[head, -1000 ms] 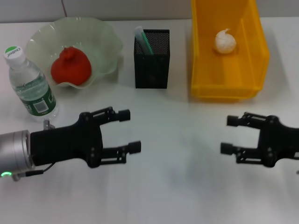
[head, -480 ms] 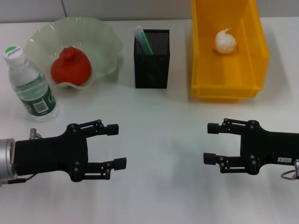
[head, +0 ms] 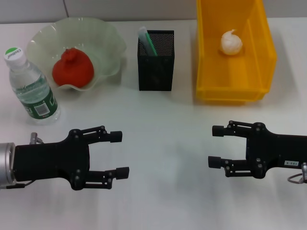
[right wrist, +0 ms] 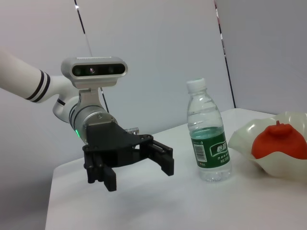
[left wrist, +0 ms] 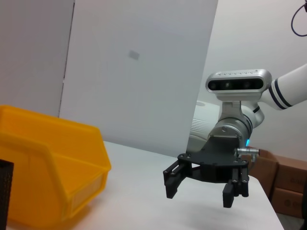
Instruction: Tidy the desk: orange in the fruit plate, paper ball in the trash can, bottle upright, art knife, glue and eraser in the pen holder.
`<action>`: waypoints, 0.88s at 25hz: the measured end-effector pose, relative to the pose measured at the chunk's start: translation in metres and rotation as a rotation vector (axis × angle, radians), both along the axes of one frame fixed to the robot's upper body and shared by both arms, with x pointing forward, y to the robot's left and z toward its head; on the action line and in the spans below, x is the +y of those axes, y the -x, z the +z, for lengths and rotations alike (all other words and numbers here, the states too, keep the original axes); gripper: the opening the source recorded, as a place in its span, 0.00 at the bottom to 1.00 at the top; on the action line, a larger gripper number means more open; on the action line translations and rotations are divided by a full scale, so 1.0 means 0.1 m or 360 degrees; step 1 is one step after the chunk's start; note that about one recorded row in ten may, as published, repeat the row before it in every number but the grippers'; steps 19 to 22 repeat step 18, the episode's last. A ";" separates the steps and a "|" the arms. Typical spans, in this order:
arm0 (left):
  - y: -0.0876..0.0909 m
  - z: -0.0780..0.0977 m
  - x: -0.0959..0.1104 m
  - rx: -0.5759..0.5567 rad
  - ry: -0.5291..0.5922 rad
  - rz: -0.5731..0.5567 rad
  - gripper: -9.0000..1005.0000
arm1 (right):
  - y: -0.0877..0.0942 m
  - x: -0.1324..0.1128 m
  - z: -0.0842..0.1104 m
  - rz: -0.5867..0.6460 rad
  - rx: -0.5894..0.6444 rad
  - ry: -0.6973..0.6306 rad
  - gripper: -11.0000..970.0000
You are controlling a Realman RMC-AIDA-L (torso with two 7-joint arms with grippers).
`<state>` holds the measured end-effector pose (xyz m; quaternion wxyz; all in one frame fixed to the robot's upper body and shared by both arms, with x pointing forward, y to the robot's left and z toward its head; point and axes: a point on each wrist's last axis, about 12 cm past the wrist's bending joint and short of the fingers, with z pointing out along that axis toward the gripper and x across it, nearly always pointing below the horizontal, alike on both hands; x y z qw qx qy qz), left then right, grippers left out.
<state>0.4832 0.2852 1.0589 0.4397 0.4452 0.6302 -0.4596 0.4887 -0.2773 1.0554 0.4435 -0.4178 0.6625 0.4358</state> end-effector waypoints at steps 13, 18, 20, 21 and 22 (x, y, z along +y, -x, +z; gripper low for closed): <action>0.00 0.00 -0.01 -0.0001 -0.0005 -0.0013 0.84 | 0.00 0.00 0.00 0.0002 0.0000 -0.0002 0.82; -0.01 0.01 -0.02 -0.0004 -0.0006 -0.0016 0.84 | 0.00 0.00 0.00 0.0001 0.0000 -0.0002 0.82; -0.01 0.01 -0.02 -0.0004 -0.0006 -0.0016 0.84 | 0.00 0.00 0.00 0.0001 0.0000 -0.0002 0.82; -0.01 0.01 -0.02 -0.0004 -0.0006 -0.0016 0.84 | 0.00 0.00 0.00 0.0001 0.0000 -0.0002 0.82; -0.01 0.01 -0.02 -0.0004 -0.0006 -0.0016 0.84 | 0.00 0.00 0.00 0.0001 0.0000 -0.0002 0.82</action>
